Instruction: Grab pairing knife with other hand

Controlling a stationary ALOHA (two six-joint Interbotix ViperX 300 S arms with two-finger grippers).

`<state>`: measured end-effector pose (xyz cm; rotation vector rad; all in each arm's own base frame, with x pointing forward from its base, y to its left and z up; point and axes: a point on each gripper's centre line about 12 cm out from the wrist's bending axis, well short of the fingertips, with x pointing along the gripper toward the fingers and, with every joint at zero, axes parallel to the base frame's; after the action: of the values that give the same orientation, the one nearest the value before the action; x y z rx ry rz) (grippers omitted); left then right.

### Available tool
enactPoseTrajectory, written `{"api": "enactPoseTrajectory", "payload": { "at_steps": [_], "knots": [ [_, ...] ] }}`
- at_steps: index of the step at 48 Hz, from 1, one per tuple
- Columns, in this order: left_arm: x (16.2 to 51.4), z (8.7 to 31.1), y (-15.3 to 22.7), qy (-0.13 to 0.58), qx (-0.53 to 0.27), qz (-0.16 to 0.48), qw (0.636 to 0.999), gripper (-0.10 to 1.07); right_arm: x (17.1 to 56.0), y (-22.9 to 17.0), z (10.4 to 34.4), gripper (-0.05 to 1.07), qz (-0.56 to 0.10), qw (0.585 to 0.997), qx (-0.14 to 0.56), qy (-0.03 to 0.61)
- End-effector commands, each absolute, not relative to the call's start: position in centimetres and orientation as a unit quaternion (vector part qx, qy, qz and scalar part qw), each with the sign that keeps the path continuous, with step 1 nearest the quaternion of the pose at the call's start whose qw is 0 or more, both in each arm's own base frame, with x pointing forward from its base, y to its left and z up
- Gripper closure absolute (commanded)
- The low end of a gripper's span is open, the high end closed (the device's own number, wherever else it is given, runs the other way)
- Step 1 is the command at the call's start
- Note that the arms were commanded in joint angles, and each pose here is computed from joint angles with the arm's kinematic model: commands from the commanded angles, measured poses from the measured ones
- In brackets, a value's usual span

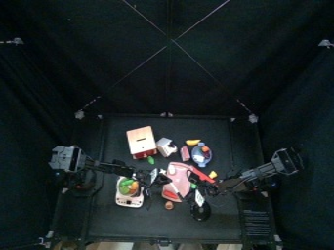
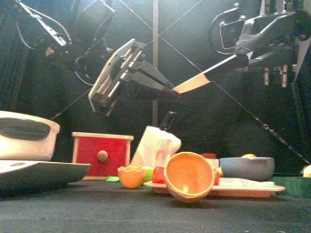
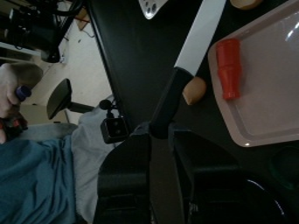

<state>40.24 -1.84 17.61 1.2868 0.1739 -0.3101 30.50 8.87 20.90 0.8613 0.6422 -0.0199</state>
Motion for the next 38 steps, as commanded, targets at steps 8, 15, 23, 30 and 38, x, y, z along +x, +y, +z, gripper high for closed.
{"api": "enactPoseTrajectory", "payload": {
  "at_steps": [8,15,23,30,38],
  "knots": [
    [40.7,18.5,-1.6,0.073,0.592,-0.13,0.792,0.66,30.7,7.7,21.6,0.53,-0.032,0.865,0.397,0.304],
    [40.5,18.3,-1.7,0.077,0.587,-0.129,0.796,0.66,30.5,7.3,21.7,0.33,-0.05,0.87,0.377,0.314],
    [40.5,18.3,-1.5,0.08,0.581,-0.125,0.8,0.66,30.5,7.0,21.7,0.11,-0.062,0.872,0.363,0.321],
    [40.5,18.2,-1.5,0.086,0.568,-0.118,0.81,0.66,30.4,7.0,22.0,0.01,-0.068,0.877,0.349,0.325],
    [40.2,18.1,-1.4,0.101,0.523,-0.104,0.84,0.66,29.8,6.6,23.1,0.01,-0.074,0.888,0.322,0.321]
  ]
}}
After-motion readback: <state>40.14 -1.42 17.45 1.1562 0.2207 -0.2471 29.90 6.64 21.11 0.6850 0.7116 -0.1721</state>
